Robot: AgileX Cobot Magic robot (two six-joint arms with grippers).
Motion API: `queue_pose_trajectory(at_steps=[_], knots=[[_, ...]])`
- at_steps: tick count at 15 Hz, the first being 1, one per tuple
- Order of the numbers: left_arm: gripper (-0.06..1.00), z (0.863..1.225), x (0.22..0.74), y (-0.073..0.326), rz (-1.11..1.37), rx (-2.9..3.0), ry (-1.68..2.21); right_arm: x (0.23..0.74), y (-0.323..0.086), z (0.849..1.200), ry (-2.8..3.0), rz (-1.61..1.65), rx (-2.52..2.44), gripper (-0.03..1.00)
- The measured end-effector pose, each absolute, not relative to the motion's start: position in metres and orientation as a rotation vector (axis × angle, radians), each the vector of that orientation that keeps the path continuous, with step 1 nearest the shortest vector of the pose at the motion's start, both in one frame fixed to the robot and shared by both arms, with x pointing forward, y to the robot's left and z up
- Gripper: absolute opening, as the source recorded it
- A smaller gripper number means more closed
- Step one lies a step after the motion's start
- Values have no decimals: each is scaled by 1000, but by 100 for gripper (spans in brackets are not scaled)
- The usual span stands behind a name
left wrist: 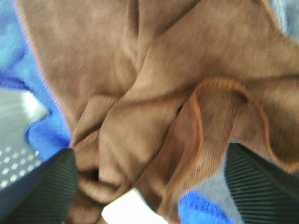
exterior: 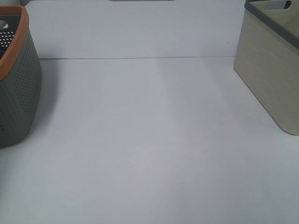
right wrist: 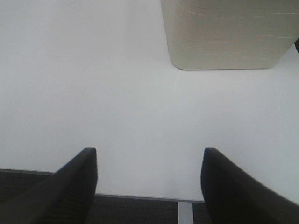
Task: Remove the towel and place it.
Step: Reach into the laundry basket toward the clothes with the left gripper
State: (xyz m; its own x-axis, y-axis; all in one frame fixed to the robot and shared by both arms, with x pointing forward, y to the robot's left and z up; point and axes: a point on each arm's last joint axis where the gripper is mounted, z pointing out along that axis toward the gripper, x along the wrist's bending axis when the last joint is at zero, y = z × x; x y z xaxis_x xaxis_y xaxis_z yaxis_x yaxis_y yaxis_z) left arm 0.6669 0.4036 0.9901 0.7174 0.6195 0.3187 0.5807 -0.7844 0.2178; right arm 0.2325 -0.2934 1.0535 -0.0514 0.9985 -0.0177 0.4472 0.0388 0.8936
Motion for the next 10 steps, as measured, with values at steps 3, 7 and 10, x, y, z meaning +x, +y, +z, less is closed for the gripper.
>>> queue_pose_trajectory(at_steps=[3,7,10], knots=[[73,980,672,394,551,2823,958,233,-293,1053,1594,965,1497,56],[72,975,670,392,492,2843,955,233,-293,1053,1594,965,1497,56],[60,963,672,394,453,2872,950,233,-293,1053,1594,965,1497,56]])
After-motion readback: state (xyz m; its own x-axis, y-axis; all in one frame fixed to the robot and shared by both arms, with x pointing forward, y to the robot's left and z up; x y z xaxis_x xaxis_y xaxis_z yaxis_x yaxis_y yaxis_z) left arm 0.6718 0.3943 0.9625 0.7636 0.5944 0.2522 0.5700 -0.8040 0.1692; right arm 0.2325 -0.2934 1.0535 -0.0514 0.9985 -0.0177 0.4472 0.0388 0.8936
